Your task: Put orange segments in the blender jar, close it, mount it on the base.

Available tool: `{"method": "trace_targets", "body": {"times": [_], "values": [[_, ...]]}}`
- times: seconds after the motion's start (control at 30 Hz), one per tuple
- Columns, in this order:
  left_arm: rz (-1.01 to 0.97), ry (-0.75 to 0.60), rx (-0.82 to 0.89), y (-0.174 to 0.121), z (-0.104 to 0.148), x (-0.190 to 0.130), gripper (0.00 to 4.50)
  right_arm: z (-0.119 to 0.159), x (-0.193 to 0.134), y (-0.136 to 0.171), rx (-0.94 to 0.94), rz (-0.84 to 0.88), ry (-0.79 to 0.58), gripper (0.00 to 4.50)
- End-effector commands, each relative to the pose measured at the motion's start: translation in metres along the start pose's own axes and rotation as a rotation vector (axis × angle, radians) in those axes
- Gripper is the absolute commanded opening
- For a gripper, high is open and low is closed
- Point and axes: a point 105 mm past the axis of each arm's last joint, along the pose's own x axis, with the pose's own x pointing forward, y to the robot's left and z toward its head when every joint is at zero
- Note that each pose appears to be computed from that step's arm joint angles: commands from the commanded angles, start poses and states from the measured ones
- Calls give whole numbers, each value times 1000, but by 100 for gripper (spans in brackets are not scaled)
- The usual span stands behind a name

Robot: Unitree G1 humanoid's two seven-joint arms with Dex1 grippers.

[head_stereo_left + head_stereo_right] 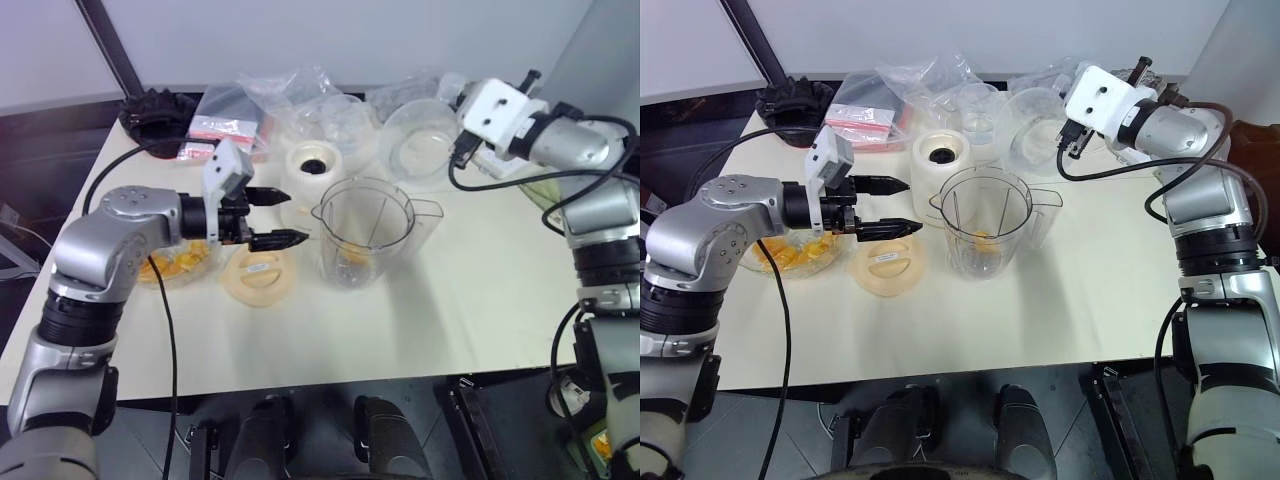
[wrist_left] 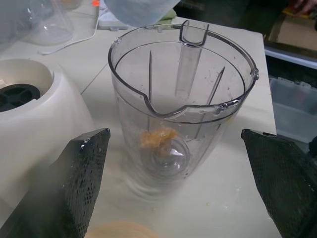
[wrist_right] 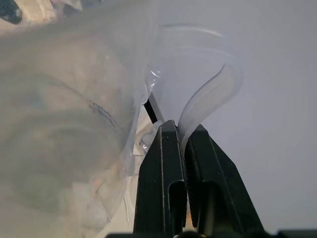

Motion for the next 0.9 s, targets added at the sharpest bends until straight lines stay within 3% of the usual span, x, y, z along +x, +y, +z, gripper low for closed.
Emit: {"method": "trace_targets", "body": {"times": [0.03, 0.9], "values": [[-2, -30, 45, -3, 10, -1, 443, 24, -2, -25, -76, -82, -69, 2], [0, -31, 43, -3, 9, 1, 443, 27, -3, -22, -216, -101, -75, 2]]}}
